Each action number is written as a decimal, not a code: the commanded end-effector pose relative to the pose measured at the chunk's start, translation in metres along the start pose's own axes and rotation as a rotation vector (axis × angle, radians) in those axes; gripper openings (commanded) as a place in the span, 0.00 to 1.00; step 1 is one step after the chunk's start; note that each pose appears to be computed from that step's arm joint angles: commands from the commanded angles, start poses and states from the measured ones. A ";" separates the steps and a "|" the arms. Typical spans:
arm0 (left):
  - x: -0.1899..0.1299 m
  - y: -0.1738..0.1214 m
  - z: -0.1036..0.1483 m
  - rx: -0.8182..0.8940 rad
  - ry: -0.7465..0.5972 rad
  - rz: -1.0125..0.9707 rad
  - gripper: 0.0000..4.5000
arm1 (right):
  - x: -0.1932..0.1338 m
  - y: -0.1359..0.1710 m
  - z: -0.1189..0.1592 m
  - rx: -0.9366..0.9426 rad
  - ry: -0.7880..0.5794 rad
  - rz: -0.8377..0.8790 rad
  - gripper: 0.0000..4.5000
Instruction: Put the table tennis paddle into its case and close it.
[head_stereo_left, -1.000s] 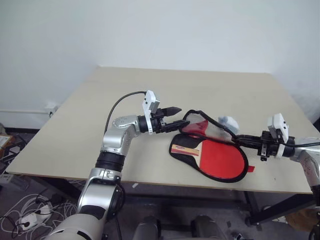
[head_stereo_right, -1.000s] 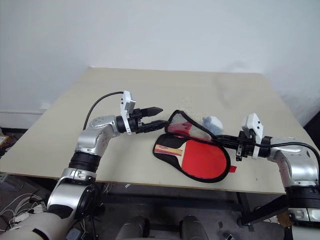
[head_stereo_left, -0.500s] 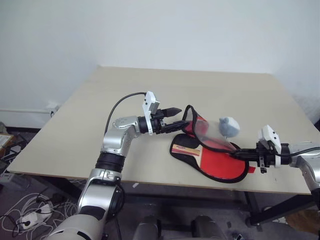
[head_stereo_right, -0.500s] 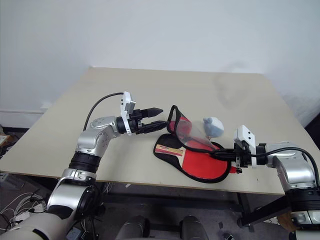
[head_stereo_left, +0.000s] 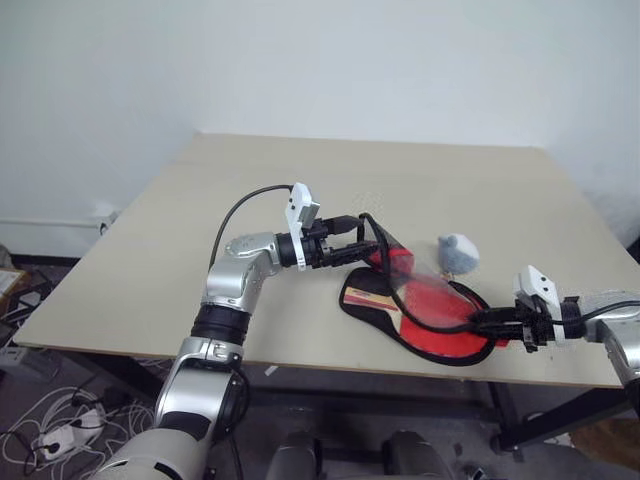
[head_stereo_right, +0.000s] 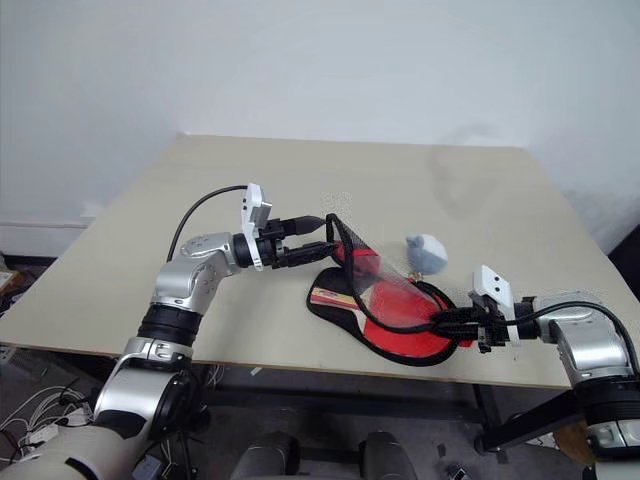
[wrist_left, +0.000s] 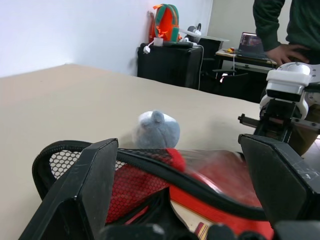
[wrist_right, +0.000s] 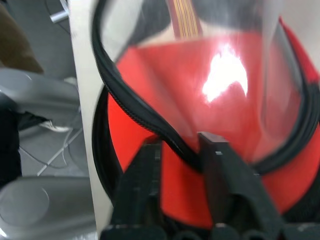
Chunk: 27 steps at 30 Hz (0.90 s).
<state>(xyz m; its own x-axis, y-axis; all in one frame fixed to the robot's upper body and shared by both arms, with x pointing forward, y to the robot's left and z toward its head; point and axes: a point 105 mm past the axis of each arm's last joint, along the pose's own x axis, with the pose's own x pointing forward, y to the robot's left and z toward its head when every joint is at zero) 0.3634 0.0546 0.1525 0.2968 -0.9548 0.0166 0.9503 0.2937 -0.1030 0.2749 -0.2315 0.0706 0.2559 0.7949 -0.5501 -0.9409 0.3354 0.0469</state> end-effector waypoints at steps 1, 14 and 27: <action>0.006 -0.007 0.017 0.062 -0.034 -0.036 0.92 | -0.006 -0.006 0.005 -0.059 0.014 -0.028 0.41; 0.010 -0.011 0.017 0.060 -0.032 -0.061 0.92 | -0.032 -0.018 -0.003 -0.066 0.048 -0.119 0.41; 0.016 -0.020 0.009 0.049 -0.016 -0.091 0.92 | -0.062 -0.031 0.003 -0.082 0.038 -0.284 0.41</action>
<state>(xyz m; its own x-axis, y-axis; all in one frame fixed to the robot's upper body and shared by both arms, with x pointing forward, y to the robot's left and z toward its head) 0.3529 0.0379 0.1510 0.2322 -0.9725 0.0166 0.9686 0.2296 -0.0956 0.2786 -0.2840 0.0830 0.4319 0.6755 -0.5976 -0.8726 0.4805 -0.0875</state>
